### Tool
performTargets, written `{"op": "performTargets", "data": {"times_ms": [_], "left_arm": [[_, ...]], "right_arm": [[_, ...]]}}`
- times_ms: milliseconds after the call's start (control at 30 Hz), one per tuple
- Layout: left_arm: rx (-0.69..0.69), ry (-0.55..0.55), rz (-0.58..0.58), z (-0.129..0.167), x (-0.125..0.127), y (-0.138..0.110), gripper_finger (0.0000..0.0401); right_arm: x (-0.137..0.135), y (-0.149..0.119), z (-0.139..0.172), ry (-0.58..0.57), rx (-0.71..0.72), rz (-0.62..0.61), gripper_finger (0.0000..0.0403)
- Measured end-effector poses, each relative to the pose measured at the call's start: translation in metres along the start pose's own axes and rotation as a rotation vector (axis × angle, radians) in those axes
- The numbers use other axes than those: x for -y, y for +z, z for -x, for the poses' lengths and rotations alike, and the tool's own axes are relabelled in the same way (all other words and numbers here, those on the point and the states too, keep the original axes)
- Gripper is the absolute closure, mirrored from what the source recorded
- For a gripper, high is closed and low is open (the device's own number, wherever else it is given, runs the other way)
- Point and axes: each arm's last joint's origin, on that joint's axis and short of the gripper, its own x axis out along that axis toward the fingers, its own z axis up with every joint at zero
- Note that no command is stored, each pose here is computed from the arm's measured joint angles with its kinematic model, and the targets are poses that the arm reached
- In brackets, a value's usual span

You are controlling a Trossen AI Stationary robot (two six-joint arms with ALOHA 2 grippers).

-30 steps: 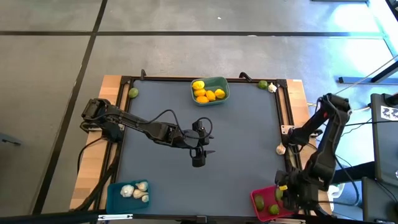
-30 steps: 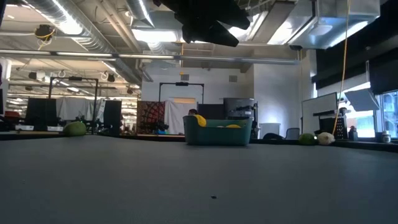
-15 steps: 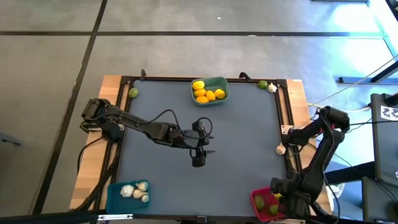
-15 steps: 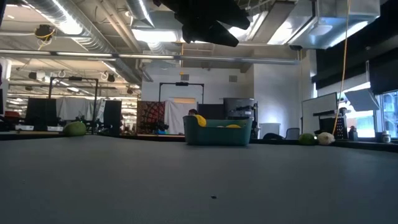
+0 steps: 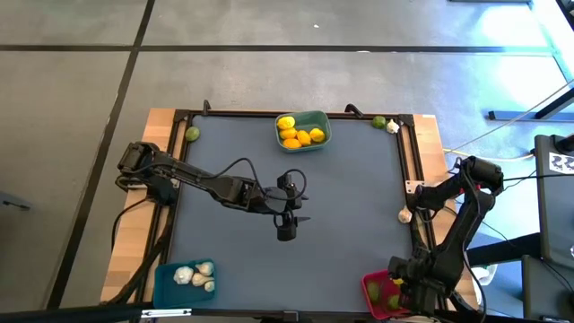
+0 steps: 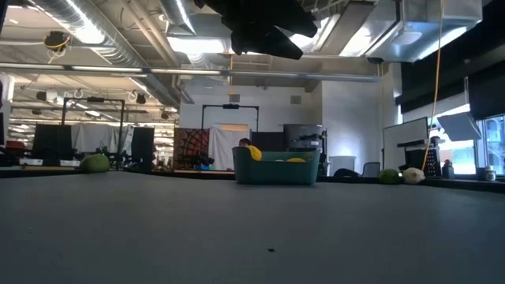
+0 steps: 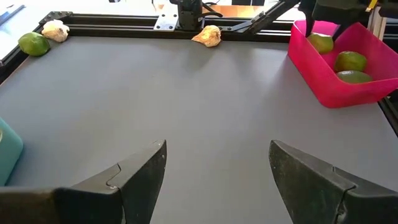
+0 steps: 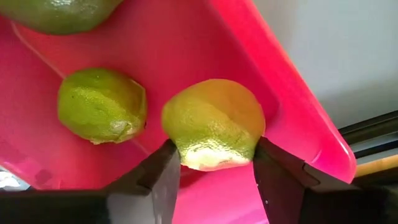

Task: Sort produce into baskets
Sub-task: Put the green lime into the pink bin

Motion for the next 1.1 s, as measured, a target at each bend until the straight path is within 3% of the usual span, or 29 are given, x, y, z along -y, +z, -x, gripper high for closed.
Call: {"op": "performTargets", "data": {"times_ms": [300, 600, 867, 1100], "left_arm": [[0.000, 0.001, -0.003, 0.000, 0.000, 0.000, 0.0121], [0.000, 0.000, -0.003, 0.000, 0.000, 0.000, 0.0121], [0.000, 0.001, -0.004, 0.000, 0.000, 0.000, 0.0121], [-0.021, 0.005, 0.033, 0.003, -0.001, -0.001, 0.0121]], "right_arm": [[0.000, 0.001, 0.000, -0.002, -0.055, -0.005, 0.0129], [-0.007, 0.008, 0.021, 0.032, -0.018, 0.057, 0.0120], [-0.016, 0.019, 0.069, -0.016, 0.233, 0.153, 0.0138], [-0.019, 0.029, 0.077, -0.065, 0.535, 0.235, 0.0144]]}}
